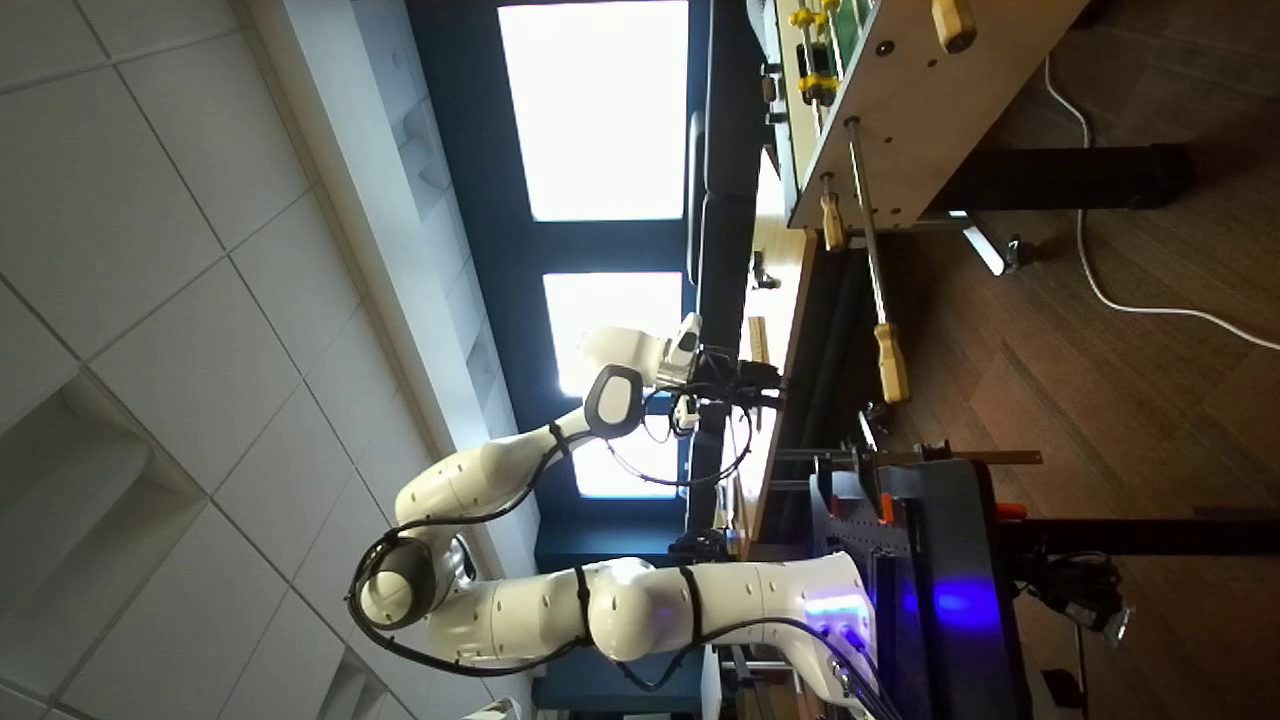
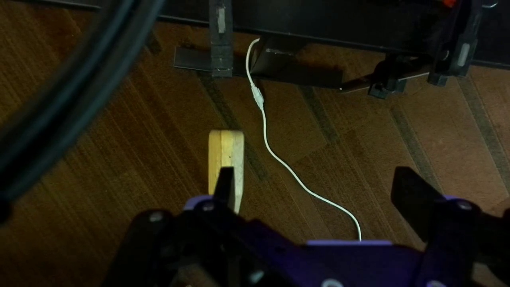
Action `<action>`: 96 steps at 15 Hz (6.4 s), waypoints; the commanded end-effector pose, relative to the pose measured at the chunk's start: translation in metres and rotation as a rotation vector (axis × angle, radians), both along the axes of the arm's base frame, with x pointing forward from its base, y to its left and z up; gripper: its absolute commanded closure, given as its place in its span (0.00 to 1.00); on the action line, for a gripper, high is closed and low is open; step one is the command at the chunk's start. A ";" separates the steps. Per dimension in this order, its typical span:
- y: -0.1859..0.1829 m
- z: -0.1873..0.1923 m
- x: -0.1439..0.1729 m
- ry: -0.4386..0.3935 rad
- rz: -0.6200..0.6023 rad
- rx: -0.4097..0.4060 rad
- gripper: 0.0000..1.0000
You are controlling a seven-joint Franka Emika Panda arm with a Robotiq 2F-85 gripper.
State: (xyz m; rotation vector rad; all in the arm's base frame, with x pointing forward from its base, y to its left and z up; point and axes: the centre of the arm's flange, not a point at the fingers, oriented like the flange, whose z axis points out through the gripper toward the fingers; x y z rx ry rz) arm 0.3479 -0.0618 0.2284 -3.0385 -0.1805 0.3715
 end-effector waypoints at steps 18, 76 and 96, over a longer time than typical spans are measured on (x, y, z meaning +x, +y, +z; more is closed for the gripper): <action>-0.048 -0.055 0.062 -0.041 -0.038 -0.004 0.00; 0.004 -0.119 0.207 0.024 0.133 -0.004 0.85; 0.039 -0.111 0.367 0.011 0.149 -0.061 0.85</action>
